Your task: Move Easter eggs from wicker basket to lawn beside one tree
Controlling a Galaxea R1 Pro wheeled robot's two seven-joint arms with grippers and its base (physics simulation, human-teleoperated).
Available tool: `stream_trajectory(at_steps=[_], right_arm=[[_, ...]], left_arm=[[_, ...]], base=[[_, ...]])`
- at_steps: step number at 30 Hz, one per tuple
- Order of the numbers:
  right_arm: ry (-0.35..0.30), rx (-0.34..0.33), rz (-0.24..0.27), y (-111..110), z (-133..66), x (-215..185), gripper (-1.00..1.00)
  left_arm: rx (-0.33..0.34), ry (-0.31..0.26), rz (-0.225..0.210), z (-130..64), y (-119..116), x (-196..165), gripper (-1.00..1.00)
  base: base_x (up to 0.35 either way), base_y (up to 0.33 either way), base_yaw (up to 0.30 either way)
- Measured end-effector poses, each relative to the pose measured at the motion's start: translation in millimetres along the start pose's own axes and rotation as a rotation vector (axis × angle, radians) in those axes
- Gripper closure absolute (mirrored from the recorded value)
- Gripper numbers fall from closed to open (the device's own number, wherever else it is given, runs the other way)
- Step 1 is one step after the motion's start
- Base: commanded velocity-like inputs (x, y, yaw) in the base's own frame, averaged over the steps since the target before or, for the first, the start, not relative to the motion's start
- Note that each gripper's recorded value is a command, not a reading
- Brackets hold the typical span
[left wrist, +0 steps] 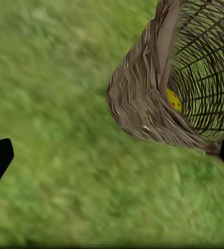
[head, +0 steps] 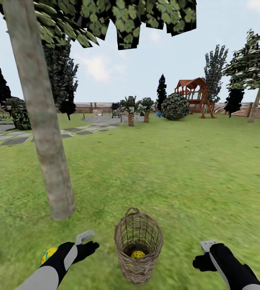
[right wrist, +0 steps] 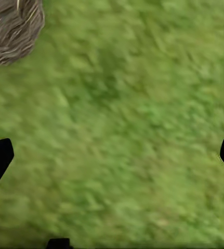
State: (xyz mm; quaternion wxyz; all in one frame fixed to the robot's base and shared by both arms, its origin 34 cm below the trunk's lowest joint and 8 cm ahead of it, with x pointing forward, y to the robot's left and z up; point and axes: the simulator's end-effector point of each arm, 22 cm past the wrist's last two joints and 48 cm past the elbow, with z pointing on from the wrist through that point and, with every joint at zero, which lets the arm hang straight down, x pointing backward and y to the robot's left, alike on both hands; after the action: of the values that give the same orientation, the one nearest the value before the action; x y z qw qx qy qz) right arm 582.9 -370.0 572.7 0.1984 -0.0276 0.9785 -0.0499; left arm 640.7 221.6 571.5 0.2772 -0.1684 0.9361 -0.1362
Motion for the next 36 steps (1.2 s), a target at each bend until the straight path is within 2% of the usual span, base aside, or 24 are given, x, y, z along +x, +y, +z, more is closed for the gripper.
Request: stream_trajectory(at_steps=[8, 9, 10, 13, 17, 21, 31, 33, 36], right_arm=[[0.001, -0.001, 0.003, -1, -0.2, 0, -1.0], [0.001, -0.003, 0.005, -1, -0.3, 0, -1.0], [0.001, -0.002, 0.008, -3, -0.8, 0, -1.0], [0.001, -0.002, 0.01, -4, -1.1, 0, -1.0], [0.002, -0.001, 0.001, -1, -1.0, 0, -1.0], [0.002, 0.001, -0.001, -1, -0.8, 0, -1.0], [0.0, 0.001, 0.003, -2, -1.6, -1, -1.0], [0.0, 0.001, 0.0, -1, -1.3, -1, -1.0], [0.0, 0.002, -0.003, -1, -1.2, -1, -1.0]], left_arm=[[-0.006, -0.014, -0.001, -3.3, 9, -10, -1.0], [-0.014, -0.018, -0.001, -4.8, 17, -14, -1.0], [-0.033, -0.025, -0.001, -8.5, 35, -22, -1.0], [-0.023, -0.016, 0.001, -15.0, 55, -30, -1.0], [0.04, -0.027, 0.064, -35.6, 85, -59, -1.0], [0.065, -0.016, 0.096, -38.9, 84, -60, -1.0], [0.06, -0.013, 0.099, -38.3, 84, -59, -1.0], [0.049, -0.014, 0.099, -38.2, 87, -59, -1.0], [-0.02, -0.012, 0.097, -35.0, 96, -56, -1.0]], base=[[-0.075, -0.334, 0.0], [-0.014, -0.334, 0.0], [-0.009, -0.334, 0.0], [-0.004, -0.334, 0.0], [-0.001, -0.334, 0.0], [0.0, -0.334, 0.0], [0.0, -0.334, 0.0], [0.0, -0.334, 0.0], [0.0, -0.334, 0.0]])
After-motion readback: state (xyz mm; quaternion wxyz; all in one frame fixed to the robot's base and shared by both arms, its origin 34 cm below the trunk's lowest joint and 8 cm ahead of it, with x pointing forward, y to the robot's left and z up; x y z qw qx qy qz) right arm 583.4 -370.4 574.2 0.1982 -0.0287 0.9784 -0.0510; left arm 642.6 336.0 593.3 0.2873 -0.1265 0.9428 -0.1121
